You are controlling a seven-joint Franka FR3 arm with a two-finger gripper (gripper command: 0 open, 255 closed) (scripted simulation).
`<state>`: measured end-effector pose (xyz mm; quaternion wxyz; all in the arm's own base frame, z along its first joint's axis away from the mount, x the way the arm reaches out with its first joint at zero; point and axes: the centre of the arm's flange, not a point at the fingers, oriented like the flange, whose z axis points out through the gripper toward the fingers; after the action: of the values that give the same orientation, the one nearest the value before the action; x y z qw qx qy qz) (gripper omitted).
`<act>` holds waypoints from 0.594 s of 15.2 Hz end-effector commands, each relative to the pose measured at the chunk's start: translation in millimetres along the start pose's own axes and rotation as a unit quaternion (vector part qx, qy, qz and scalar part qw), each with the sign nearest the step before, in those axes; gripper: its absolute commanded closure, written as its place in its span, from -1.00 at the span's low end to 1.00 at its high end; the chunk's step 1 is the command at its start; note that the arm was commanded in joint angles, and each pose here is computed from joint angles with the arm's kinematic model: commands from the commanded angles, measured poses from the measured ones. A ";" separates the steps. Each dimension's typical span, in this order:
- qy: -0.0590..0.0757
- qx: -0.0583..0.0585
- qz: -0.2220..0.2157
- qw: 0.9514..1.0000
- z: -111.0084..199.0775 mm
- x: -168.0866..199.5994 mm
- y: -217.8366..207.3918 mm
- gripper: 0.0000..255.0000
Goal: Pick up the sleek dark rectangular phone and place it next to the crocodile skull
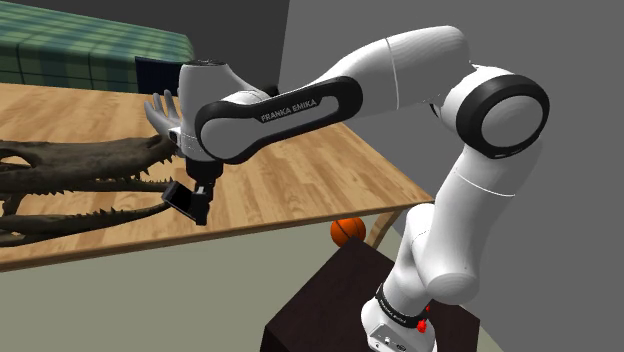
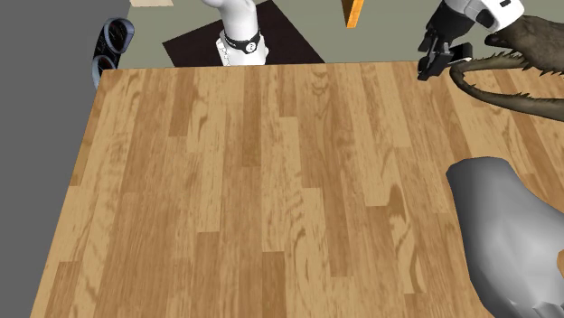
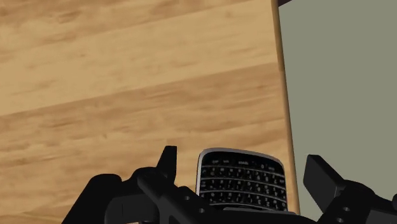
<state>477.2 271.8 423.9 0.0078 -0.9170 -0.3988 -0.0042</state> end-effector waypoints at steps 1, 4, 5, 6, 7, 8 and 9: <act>-0.002 0.001 0.000 1.000 1.5 0.1 -0.3 -1.00; -0.002 0.000 0.000 1.000 -24.5 -0.8 0.2 -1.00; -0.002 0.000 0.000 1.000 -37.7 -0.7 0.2 -1.00; -0.002 0.000 0.000 1.000 -48.1 -0.7 0.3 -1.00; -0.002 0.000 0.000 1.000 -48.1 -0.7 0.3 -1.00; -0.002 0.000 0.000 1.000 -48.1 -0.7 0.2 -1.00; -0.002 0.000 0.000 1.000 -48.1 -0.7 0.3 -1.00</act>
<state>476.9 269.9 470.7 0.0077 -0.9169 -0.3989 -0.0028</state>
